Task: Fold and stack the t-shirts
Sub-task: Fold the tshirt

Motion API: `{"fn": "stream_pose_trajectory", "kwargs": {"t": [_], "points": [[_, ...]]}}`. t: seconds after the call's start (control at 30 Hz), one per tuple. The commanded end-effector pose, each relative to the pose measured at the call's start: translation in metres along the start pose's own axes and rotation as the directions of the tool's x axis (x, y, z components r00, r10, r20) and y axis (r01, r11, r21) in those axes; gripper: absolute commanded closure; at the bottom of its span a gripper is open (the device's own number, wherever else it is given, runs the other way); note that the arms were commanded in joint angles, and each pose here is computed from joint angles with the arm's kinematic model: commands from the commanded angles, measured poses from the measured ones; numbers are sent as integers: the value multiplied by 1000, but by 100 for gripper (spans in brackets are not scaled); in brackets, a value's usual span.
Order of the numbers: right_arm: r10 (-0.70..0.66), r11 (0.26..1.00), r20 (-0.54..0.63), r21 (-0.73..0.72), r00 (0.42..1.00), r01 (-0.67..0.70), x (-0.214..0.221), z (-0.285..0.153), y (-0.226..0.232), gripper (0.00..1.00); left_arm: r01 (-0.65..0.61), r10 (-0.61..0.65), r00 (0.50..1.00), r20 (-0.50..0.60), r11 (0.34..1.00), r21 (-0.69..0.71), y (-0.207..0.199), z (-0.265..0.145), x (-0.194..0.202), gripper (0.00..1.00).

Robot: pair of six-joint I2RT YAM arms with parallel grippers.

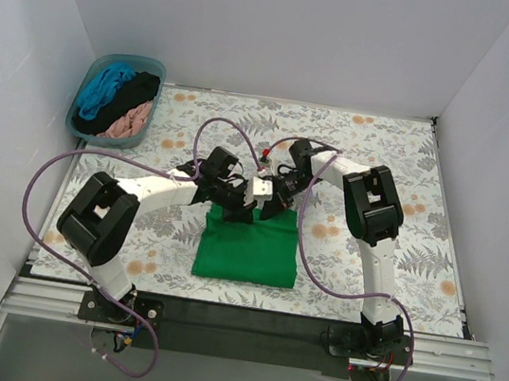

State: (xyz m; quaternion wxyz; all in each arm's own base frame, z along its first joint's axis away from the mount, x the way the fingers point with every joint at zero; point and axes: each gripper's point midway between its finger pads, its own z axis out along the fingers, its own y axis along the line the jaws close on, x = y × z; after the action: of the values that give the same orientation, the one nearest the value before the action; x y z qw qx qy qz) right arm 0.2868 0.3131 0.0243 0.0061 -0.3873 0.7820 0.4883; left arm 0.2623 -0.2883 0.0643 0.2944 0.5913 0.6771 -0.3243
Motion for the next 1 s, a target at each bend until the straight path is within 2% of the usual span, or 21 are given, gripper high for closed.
{"fn": "stream_pose_trajectory", "kwargs": {"t": [0.0, 0.2, 0.37, 0.43, 0.63, 0.83, 0.97], "points": [[-21, 1000, -15, 7, 1000, 21, 6, 6, -1, 86, -66, 67, 997, 42, 997, -29, 0, -14, -24, 100], [-19, 1000, -40, 7, 999, 19, 19, 10, -1, 86, -116, 126, 990, 63, 984, -136, 31, -15, -39, 100], [-28, 999, -49, 23, 998, 29, 23, 9, -1, 86, -79, 100, 991, 93, 976, -203, 65, -21, -45, 100], [-35, 999, -52, 33, 998, 37, 23, 8, -2, 86, -115, 138, 986, 91, 969, -220, 71, -20, -44, 100], [-66, 992, -57, 105, 996, 72, 13, -2, -7, 84, -128, 141, 989, 49, 972, -198, 69, -7, -17, 100], [-186, 945, -15, 270, 982, 183, -34, -47, 0, 75, -130, 139, 988, 60, 981, -141, 42, -5, -9, 100], [-265, 911, 2, 328, 964, 250, -56, -69, 11, 71, -151, 156, 987, 41, 982, -114, 23, -3, 1, 100]]}}
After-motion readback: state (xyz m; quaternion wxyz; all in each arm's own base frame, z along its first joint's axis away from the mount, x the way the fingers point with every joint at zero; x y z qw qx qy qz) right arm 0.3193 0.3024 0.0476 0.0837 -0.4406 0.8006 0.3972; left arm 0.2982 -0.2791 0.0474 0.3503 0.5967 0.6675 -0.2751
